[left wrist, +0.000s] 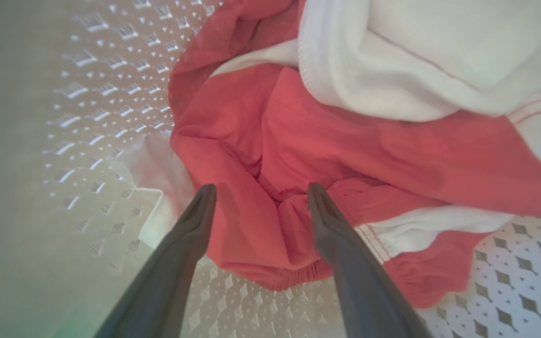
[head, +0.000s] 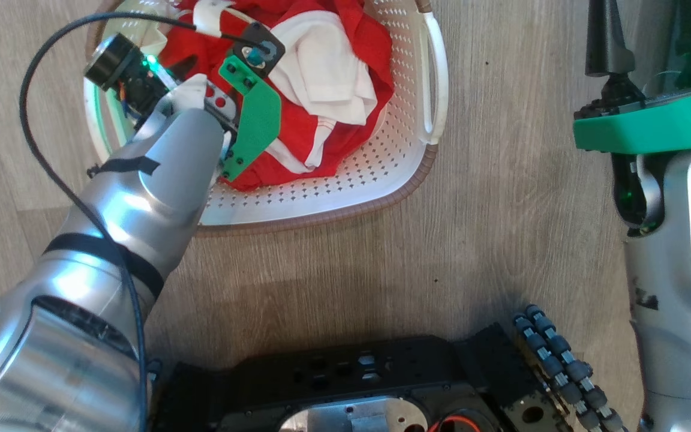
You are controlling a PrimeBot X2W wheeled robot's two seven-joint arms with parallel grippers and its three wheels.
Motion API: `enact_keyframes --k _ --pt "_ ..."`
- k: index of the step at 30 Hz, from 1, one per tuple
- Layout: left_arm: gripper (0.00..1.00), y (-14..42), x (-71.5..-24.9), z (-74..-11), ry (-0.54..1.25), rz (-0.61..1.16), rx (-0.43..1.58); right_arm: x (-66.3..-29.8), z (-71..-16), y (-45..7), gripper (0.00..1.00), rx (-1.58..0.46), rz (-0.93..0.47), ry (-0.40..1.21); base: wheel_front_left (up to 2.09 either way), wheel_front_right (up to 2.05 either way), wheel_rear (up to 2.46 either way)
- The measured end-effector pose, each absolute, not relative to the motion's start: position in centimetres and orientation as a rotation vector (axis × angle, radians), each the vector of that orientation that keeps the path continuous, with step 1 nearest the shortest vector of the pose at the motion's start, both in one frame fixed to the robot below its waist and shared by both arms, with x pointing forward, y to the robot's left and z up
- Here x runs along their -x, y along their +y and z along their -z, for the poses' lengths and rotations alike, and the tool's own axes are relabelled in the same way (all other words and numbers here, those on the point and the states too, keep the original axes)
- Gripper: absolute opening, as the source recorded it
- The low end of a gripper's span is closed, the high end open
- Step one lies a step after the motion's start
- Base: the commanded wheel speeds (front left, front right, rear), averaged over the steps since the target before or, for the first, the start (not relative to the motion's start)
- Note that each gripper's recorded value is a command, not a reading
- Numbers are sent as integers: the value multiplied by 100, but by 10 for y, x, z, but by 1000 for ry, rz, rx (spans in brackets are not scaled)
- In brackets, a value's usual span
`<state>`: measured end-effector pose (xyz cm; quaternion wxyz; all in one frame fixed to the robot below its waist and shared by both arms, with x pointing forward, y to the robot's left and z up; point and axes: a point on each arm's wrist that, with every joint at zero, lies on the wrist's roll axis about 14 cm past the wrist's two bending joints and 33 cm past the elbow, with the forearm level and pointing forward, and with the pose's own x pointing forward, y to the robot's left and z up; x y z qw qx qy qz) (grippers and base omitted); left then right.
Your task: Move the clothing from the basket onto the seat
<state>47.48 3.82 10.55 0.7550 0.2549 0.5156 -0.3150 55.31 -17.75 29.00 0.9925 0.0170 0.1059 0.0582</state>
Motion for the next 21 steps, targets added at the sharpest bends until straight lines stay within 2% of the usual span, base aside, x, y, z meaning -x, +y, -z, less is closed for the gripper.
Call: enact_keyframes --k 13,14,16,17,21 --pt "100 47 -464 -93 1193 706 -600 -552 -285 -172 100 -55 -129 223 0 0 0" --pt "78 47 -464 -93 1194 707 -602 -553 -286 -172 100 -58 -129 219 0 0 0" --pt "11 47 -463 -93 1199 706 -598 -555 -288 -173 100 -61 -128 211 0 0 0" --pt "0 47 -463 -93 1198 708 -601 -555 -289 -173 100 -61 -127 210 0 0 0" --pt "0 43 -470 -103 1166 696 -563 -556 -297 -175 100 -61 -121 197 0 0 0"
